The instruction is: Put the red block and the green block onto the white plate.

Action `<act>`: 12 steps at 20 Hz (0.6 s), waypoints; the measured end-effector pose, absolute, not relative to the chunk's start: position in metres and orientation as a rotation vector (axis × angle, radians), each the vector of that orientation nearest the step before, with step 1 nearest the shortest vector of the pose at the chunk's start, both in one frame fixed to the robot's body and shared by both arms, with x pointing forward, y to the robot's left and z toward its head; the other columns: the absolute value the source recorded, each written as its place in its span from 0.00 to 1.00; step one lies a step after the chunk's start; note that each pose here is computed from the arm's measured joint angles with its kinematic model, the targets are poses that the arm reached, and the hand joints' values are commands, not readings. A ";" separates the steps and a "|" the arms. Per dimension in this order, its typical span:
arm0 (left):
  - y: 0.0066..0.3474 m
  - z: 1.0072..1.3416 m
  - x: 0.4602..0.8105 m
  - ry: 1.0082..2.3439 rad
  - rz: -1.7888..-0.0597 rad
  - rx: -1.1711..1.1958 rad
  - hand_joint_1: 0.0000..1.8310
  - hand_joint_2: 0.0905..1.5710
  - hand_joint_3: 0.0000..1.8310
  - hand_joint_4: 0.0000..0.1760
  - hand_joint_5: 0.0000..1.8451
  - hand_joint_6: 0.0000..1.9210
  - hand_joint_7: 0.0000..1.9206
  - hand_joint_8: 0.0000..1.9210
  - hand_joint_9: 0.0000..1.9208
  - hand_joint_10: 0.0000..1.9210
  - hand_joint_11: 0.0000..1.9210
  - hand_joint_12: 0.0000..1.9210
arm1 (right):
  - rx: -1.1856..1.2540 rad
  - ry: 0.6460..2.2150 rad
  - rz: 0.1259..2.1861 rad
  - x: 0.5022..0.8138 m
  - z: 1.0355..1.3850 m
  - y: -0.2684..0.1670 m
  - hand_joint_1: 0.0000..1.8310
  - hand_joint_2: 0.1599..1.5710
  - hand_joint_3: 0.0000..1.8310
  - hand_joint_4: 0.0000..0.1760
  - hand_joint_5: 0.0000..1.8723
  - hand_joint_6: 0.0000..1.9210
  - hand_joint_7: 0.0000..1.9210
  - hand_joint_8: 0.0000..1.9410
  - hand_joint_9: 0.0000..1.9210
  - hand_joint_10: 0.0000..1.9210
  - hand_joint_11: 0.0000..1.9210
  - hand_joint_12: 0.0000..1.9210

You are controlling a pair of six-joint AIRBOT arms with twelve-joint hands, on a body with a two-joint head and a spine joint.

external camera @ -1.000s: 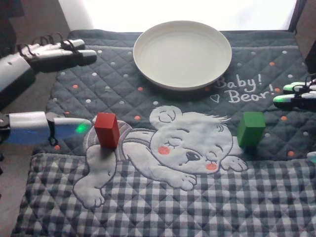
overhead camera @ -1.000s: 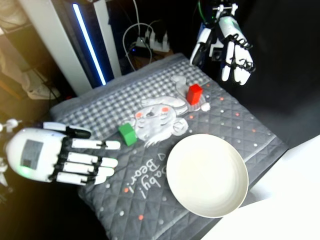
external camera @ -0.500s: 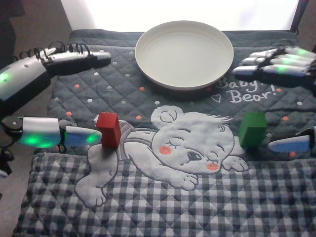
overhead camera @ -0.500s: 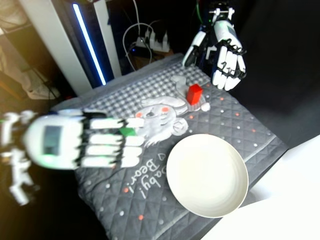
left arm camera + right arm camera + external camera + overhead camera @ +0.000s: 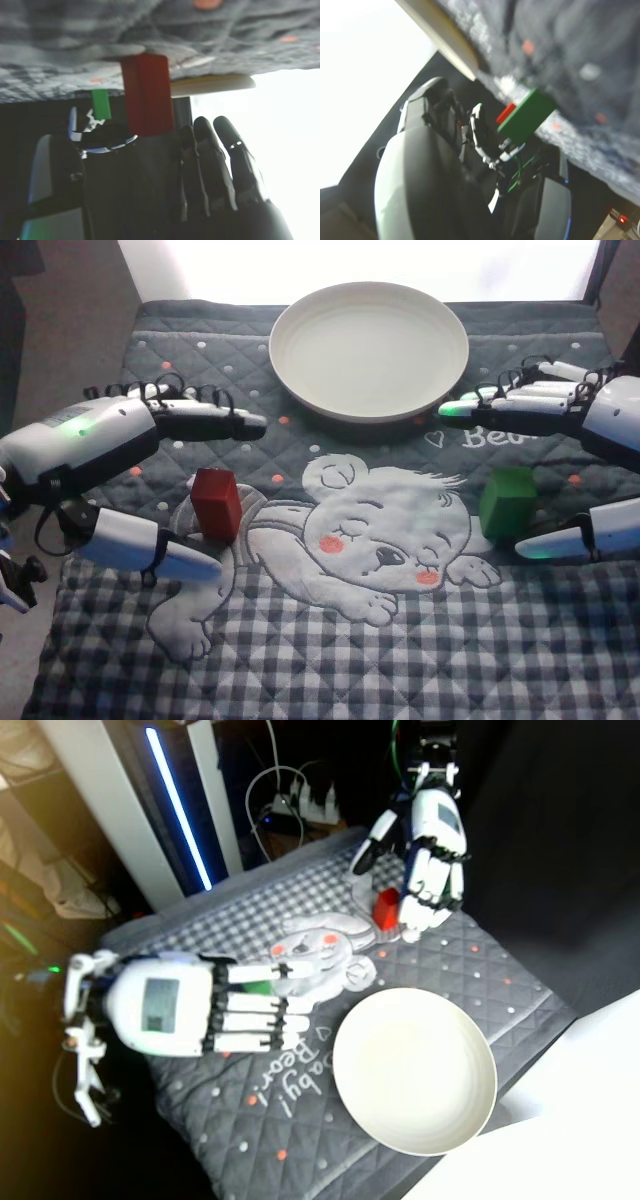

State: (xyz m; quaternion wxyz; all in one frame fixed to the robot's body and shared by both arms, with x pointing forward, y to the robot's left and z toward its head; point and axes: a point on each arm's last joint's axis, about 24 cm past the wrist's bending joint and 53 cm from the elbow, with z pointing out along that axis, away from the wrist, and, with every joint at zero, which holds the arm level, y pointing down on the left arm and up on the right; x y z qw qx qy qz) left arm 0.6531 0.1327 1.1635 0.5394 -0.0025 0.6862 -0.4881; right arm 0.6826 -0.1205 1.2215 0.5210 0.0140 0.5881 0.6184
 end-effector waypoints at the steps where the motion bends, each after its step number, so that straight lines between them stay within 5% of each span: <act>1: 0.135 1.158 0.655 1.654 -1.144 -0.011 0.53 0.47 0.00 0.00 0.28 0.00 0.23 0.00 0.21 0.00 0.00 0.51 | 0.042 1.419 1.477 0.685 1.218 -0.120 0.47 0.54 0.00 0.99 0.14 0.00 0.19 0.00 0.18 0.00 0.00 0.55; 5: 0.129 1.152 0.658 1.670 -1.144 -0.012 0.60 0.51 0.00 0.00 0.32 0.00 0.29 0.00 0.25 0.01 0.00 0.50 | 0.043 1.430 1.479 0.685 1.215 -0.116 0.48 0.54 0.00 0.97 0.16 0.00 0.22 0.00 0.22 0.01 0.00 0.63; 7: 0.126 1.151 0.658 1.670 -1.149 -0.009 0.54 0.55 0.00 0.00 0.35 0.00 0.37 0.00 0.33 0.01 0.06 0.54 | 0.043 1.430 1.478 0.685 1.215 -0.116 0.48 0.54 0.00 1.00 0.17 0.00 0.23 0.00 0.24 0.01 0.01 0.65; 9: 0.126 1.150 0.659 1.673 -1.147 -0.014 0.50 0.56 0.00 0.00 0.40 0.00 0.43 0.01 0.41 0.03 0.14 0.59 | 0.049 1.428 1.473 0.687 1.215 -0.119 0.52 0.54 0.00 0.87 0.21 0.00 0.27 0.00 0.27 0.01 0.02 0.64; 10: 0.126 1.150 0.659 1.672 -1.149 -0.014 0.52 0.57 0.00 0.00 0.42 0.00 0.46 0.01 0.44 0.03 0.18 0.58 | 0.050 1.427 1.473 0.687 1.215 -0.119 0.55 0.53 0.00 0.90 0.23 0.00 0.29 0.00 0.29 0.01 0.03 0.64; 12: 0.124 1.149 0.658 1.673 -1.153 -0.012 0.66 0.58 0.00 0.00 0.50 0.01 0.53 0.01 0.52 0.05 0.29 0.58 | 0.049 1.428 1.478 0.687 1.214 -0.117 0.58 0.55 0.00 0.66 0.26 0.00 0.32 0.01 0.34 0.02 0.08 0.69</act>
